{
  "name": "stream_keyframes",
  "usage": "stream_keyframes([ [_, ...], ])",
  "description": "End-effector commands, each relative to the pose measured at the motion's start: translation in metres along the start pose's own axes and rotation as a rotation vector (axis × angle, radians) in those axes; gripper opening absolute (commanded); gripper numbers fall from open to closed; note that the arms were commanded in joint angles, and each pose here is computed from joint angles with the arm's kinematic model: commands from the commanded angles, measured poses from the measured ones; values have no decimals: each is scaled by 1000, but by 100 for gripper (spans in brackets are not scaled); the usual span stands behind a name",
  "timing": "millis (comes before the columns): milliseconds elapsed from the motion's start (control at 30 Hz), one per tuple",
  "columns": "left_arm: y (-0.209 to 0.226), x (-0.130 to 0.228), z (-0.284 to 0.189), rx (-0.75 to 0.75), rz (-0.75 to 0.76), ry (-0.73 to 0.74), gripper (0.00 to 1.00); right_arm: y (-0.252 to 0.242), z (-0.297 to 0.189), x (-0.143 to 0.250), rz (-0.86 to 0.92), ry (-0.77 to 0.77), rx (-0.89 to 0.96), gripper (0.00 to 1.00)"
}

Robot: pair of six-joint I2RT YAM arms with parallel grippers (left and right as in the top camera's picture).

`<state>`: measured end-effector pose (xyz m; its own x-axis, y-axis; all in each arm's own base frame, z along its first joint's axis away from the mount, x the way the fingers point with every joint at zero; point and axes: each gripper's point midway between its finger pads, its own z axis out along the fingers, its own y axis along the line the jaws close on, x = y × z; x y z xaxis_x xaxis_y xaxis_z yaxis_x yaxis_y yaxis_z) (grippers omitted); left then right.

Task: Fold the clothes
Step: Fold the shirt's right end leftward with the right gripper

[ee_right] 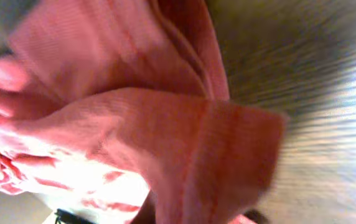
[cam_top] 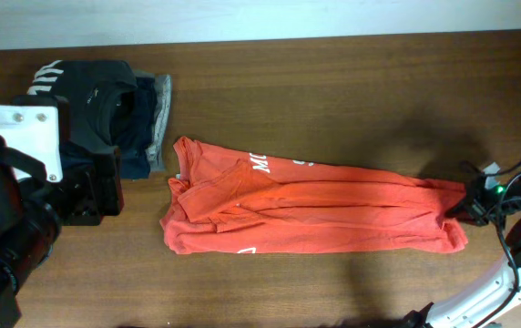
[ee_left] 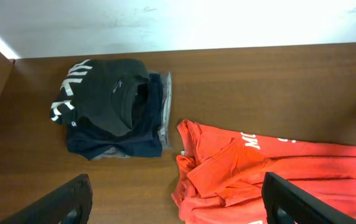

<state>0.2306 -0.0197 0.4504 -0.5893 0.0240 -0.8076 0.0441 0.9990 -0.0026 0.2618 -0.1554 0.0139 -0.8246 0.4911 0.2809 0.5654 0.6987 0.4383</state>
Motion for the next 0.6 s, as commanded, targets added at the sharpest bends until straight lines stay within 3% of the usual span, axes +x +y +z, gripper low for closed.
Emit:
stream_keyframes([
  [0,-1,-1,0,4,-2,-3,87,12,-59,-24,-2,-183,48,4],
  [100,-1,-3,0,4,-3,-13,87,50,-91,-26,-91,-296,-6,4],
  [233,-1,-5,0,5,-3,-20,87,109,-88,-4,-269,-271,7,4],
  [567,-1,-4,-1,5,-3,-19,87,211,18,100,-652,100,261,4],
])
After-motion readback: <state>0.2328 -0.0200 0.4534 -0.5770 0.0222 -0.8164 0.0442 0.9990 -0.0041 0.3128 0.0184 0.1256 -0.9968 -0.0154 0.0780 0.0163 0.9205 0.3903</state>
